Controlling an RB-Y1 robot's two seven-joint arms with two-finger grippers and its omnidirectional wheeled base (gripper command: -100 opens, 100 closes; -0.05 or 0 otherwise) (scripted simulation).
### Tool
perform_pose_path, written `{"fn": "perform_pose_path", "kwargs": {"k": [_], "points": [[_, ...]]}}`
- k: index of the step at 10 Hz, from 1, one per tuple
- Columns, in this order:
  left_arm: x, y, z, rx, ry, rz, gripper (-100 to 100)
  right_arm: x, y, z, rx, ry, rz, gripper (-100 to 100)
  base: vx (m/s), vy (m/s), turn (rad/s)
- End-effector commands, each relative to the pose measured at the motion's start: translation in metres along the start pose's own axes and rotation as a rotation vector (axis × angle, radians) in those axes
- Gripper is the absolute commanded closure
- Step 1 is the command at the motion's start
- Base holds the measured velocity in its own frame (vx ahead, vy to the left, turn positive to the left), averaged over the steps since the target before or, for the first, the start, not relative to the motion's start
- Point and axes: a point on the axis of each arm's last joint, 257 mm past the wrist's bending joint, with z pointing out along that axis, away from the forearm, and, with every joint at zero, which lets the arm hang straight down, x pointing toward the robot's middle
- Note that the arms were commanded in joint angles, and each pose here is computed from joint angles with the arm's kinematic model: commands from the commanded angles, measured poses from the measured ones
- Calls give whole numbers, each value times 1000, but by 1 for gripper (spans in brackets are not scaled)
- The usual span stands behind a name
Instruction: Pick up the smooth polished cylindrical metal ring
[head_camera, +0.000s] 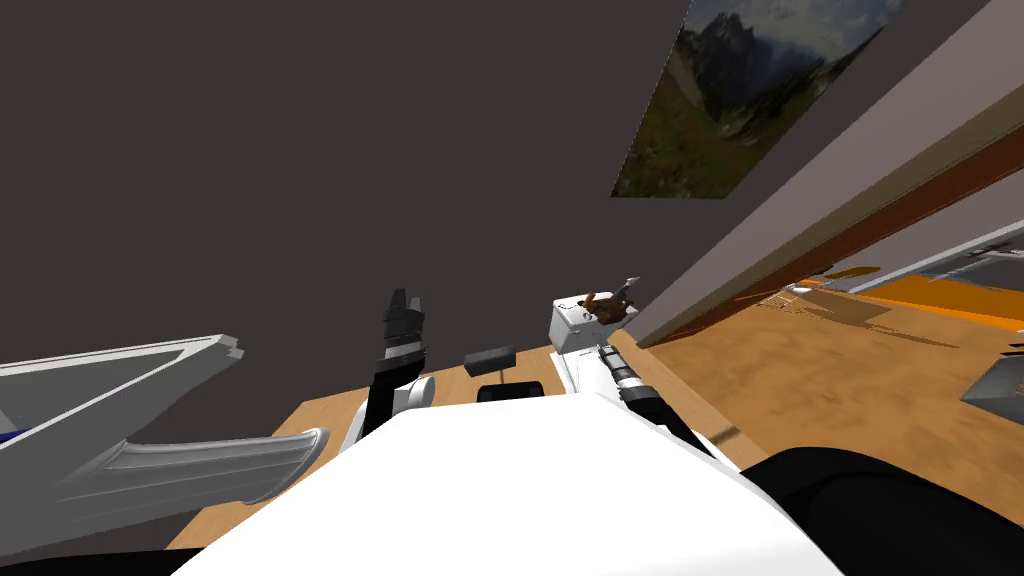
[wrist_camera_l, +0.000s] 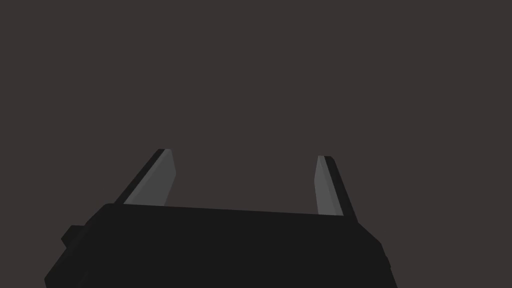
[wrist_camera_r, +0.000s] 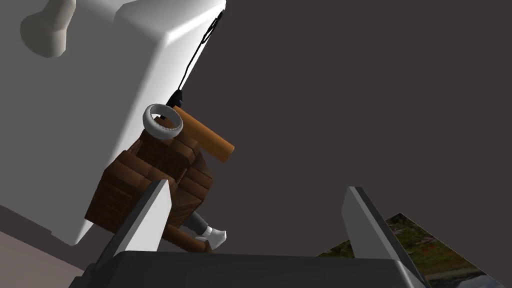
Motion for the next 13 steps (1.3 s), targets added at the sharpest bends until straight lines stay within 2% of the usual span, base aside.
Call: {"fn": "perform_pose_path", "kwargs": {"k": [1, 2, 3, 5, 6, 8, 9, 10, 11, 12, 13], "points": [[0, 0, 0, 0, 0, 0, 0, 3, -25, -16, 71, 47, -58, -100, -26, -7, 333], [0, 0, 0, 0, 0, 0, 0, 4, -48, -30, 131, 74, -81, -100, -39, -7, 482], [0, 0, 0, 0, 0, 0, 0, 3, -49, -31, 131, 85, -103, -100, -33, -11, 267], [0, 0, 0, 0, 0, 0, 0, 2, -94, -66, 254, 148, -169, -100, -40, -5, 432], [0, 0, 0, 0, 0, 0, 0, 0, -94, -67, 253, 165, -195, -100, -38, -16, 227], [0, 0, 0, 0, 0, 0, 0, -6, -137, -107, 374, 233, -262, -100, -39, -2, 446], [0, 0, 0, 0, 0, 0, 0, -8, -137, -108, 374, 250, -289, -100, -34, -8, 203], [0, 0, 0, 0, 0, 0, 0, -13, -157, -131, 436, 288, -329, -100, -29, 2, 348], [0, 0, 0, 0, 0, 0, 0, -15, -157, -130, 432, 298, -340, -100, -28, -3, 215], [0, 0, 0, 0, 0, 0, 0, -22, -176, -153, 491, 342, -386, -100, -35, 5, 437], [0, 0, 0, 0, 0, 0, 0, -23, -175, -153, 490, 345, -389, -100, -25, -6, 153]]}}
